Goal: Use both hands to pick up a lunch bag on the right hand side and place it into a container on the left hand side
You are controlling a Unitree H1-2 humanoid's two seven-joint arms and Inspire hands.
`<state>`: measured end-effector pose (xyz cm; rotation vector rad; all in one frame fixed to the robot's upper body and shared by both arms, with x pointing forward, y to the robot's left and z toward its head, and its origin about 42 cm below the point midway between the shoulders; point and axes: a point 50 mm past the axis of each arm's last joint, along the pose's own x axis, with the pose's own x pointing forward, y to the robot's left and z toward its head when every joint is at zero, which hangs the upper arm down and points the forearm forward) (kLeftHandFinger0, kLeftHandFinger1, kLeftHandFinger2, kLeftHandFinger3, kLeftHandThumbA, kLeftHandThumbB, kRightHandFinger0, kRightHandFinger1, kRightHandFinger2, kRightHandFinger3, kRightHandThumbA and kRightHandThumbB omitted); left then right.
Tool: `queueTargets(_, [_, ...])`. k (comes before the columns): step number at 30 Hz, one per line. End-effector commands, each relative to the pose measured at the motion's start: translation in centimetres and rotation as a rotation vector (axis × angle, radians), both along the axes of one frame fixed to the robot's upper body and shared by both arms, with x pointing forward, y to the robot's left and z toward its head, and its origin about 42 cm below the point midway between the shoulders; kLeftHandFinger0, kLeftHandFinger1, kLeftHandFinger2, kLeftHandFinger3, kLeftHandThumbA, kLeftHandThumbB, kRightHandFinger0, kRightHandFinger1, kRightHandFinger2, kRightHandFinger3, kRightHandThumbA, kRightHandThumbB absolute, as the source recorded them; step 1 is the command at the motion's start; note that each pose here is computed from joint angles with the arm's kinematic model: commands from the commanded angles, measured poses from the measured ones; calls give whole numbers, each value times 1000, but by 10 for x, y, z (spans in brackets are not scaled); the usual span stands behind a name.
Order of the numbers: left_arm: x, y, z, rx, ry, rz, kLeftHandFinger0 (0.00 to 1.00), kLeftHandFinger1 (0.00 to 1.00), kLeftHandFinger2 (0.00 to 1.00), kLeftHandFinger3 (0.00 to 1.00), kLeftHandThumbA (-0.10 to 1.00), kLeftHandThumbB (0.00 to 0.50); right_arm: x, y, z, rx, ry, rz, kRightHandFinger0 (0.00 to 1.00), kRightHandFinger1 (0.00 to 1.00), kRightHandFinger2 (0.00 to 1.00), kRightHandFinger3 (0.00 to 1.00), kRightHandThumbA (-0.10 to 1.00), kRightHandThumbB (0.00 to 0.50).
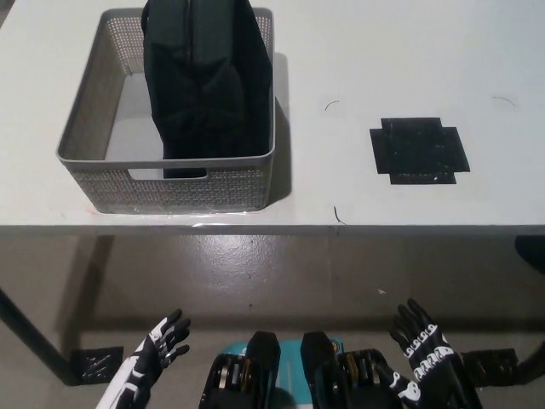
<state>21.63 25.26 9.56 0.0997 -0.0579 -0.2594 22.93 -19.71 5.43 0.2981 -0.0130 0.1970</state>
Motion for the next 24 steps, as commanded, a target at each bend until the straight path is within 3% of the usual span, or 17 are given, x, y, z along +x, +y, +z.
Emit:
queueTargets(1, [-1,5,4,12,-50,23,1000,1000,1000,1000,1000,239,7,6,9,13,-72,14,1000,1000,1000,1000,1000,193])
queueTargets(7, [-26,4,-14,-5,9,46,1000,1000,1000,1000,1000,243,-16,3,-3,19,-19,2,1000,1000,1000,1000,1000,210])
queueTargets(11, [-18,8,-14,-6,5,47,1000,1000,1000,1000,1000,212,-5,1,1,11,-36,13,1000,1000,1000,1000,1000,211])
queueTargets(15, [-9,8,-8,6,-11,40,1000,1000,1000,1000,1000,233,3,-1,6,6,-53,1,1000,1000,1000,1000,1000,217])
queueTargets(17, [-8,8,-8,21,-18,34,1000,1000,1000,1000,1000,208,4,-1,7,-2,-56,-5,1000,1000,1000,1000,1000,224])
queueTargets(24, [-10,10,-11,20,-19,36,1000,1000,1000,1000,1000,209,2,0,5,-21,-63,1,1000,1000,1000,1000,1000,216])
